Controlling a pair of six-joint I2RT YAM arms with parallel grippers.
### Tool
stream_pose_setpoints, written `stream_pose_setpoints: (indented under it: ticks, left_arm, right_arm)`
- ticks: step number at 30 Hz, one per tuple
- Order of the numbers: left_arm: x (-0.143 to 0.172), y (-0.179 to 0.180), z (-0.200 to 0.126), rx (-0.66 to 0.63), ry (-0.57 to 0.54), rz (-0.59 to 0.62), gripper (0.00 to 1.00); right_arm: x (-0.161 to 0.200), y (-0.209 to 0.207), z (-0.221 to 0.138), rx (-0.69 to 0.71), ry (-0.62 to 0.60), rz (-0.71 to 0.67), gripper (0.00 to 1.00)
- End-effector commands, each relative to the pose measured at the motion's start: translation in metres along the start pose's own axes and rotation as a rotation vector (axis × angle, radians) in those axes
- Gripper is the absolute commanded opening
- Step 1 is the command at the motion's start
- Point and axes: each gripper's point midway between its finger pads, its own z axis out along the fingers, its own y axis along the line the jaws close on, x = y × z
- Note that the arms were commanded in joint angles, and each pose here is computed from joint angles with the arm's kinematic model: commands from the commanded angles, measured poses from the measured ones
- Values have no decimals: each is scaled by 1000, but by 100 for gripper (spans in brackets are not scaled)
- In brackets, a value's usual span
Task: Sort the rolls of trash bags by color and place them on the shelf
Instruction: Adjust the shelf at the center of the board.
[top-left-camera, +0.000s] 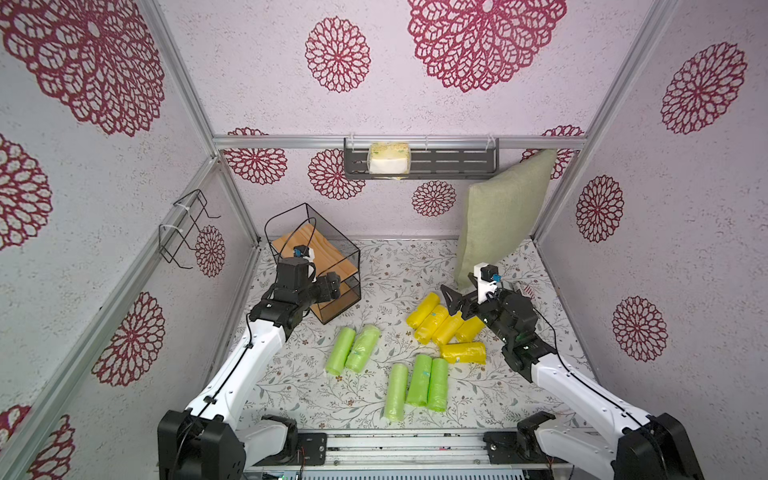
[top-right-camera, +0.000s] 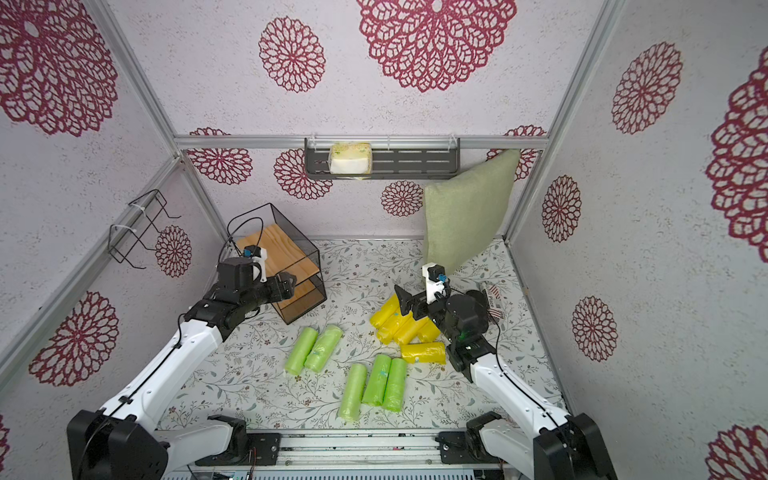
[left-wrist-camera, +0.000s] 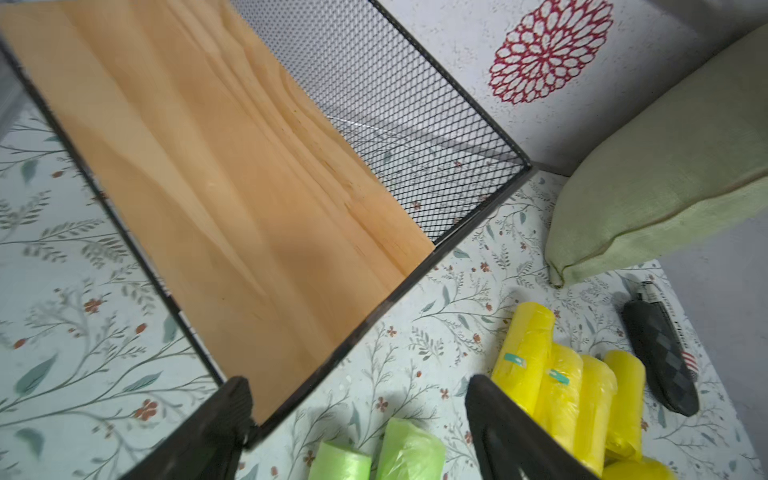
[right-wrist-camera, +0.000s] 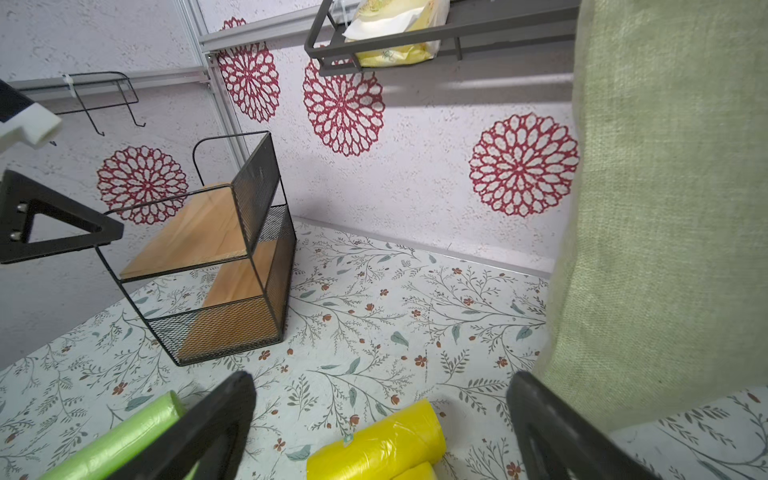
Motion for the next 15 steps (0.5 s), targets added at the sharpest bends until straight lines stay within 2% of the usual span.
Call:
stream_pose_setpoints:
  ticks: [1, 10, 12, 15]
  left_arm:
    - [-23, -54, 16, 143, -45, 36, 84]
    - [-49, -144, 97, 255, 27, 159, 81]
    - [-52, -159, 103, 300, 50, 169, 81]
    - [-60, -168, 90, 336, 53, 194, 80]
  right_arm:
    - [-9, 9, 2, -43, -37, 45, 99]
    - [2, 13, 15, -46, 9, 97, 99]
    - [5, 17, 20, -54, 26, 100, 99]
    - [9, 35, 30, -91, 44, 96, 100]
